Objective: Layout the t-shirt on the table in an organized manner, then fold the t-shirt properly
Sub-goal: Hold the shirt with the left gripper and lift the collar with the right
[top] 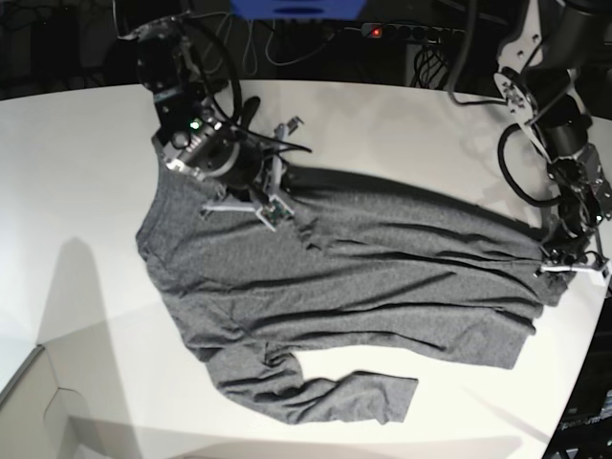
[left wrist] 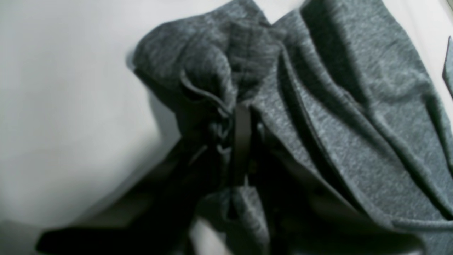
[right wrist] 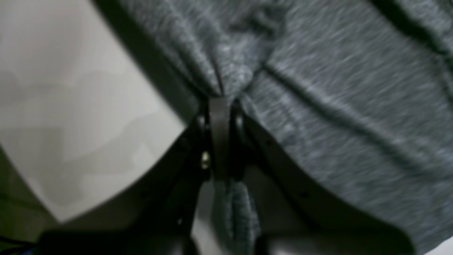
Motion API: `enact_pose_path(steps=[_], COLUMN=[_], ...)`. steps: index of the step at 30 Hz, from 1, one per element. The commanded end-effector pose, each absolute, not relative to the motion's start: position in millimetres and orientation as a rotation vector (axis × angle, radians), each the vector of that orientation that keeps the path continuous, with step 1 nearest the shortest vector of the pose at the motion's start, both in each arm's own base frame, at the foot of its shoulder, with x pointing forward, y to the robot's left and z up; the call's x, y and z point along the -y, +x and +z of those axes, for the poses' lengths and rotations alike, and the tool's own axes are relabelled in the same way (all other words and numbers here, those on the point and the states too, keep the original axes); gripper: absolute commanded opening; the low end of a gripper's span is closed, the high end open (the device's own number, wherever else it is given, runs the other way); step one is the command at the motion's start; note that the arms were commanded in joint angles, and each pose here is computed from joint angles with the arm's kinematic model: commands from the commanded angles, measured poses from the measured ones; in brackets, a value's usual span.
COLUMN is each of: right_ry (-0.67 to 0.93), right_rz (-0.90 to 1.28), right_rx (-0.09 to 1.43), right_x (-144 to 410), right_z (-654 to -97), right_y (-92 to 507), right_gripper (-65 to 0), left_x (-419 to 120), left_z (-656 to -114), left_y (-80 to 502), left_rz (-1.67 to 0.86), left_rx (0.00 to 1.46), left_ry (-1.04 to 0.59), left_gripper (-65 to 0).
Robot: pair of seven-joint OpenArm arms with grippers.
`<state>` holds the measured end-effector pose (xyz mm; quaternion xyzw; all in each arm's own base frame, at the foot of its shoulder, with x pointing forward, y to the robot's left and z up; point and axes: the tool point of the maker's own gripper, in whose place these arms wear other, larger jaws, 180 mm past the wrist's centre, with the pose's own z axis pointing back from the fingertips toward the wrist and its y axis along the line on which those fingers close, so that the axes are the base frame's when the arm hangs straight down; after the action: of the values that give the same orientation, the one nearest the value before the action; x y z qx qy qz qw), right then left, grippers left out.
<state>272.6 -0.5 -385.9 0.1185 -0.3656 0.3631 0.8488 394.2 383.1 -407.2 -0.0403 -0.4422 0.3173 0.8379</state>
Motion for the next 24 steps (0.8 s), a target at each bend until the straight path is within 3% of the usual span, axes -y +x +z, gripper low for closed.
enact_pose_path(steps=[1,8,20,24], right_ry=[0.256,0.227,0.228,0.222], right_rz=[0.774,0.79,0.856,0.856], right_rx=[0.82,0.853,0.766,0.758], right_x=[-0.9,3.2,9.7,11.7], right_z=[-373.7,-363.9,-389.3,-391.7], right_y=[281.6,302.9,312.2,315.6], right_gripper=[-65.0,-65.0,-65.0,-54.8], left_x=[-396.2,-402.8,-407.5,-405.3], left_z=[-381.1,-377.3,-374.9,-375.0], left_y=[407.9,406.9,405.8,407.1], left_rz=[0.67,0.671,0.671,0.671], left_rx=[1.014,1.021,1.024,1.025], left_ry=[-0.073,-0.063,-0.053,-0.058], left_gripper=[-65.0,-65.0,-65.0,-65.0])
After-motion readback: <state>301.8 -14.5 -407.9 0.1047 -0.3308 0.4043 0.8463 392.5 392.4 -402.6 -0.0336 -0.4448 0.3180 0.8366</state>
